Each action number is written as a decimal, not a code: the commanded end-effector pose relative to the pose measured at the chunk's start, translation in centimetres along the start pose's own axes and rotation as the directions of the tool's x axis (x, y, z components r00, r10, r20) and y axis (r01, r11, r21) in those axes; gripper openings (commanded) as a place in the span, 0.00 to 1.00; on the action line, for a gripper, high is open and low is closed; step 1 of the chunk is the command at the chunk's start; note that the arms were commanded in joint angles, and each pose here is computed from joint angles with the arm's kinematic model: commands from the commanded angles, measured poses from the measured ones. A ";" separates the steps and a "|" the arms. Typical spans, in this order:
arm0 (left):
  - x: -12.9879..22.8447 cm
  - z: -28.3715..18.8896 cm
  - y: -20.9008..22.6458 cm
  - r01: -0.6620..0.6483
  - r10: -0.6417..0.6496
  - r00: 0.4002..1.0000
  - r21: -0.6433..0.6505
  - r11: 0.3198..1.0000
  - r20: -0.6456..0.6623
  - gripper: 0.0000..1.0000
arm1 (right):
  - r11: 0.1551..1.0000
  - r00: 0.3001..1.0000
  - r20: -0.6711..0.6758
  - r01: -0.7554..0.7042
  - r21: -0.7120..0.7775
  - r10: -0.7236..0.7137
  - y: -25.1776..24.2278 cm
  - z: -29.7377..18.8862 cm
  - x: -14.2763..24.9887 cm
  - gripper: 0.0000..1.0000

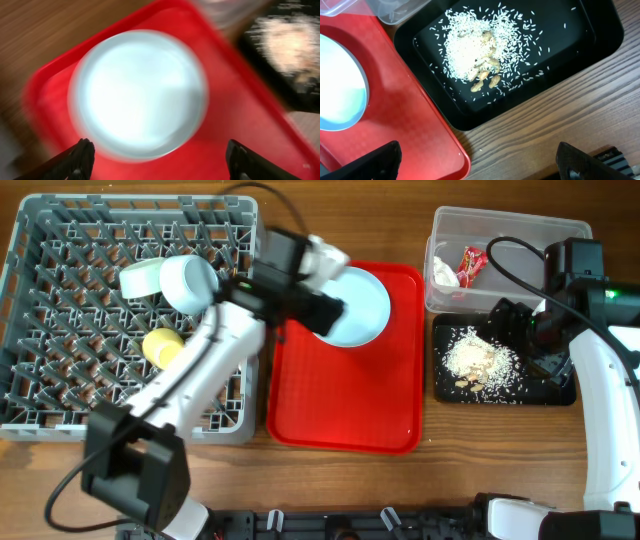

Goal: Sort waste into correct bins and load items into the dishwasher rack
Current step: 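Grasp the edge of the light-blue plate with the left gripper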

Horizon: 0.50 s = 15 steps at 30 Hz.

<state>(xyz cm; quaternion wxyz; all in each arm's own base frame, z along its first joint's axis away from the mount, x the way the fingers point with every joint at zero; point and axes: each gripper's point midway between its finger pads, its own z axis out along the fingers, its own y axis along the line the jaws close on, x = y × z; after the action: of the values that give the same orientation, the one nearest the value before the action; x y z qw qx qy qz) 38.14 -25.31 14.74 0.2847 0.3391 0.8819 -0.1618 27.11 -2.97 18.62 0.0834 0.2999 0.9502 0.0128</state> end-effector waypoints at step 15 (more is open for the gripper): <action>7.2 12.8 -5.4 -0.157 0.149 0.957 -0.013 0.987 -0.250 0.82 | 1.000 1.000 0.018 0.009 -0.012 -0.009 0.2 -0.5 -0.3 1.00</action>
<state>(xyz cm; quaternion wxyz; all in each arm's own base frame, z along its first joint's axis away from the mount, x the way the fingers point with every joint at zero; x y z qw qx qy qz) 35.00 -32.21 1.68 0.1994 0.4204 0.8797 -0.0985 27.11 -2.96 18.62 0.0833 0.2999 0.9502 0.0130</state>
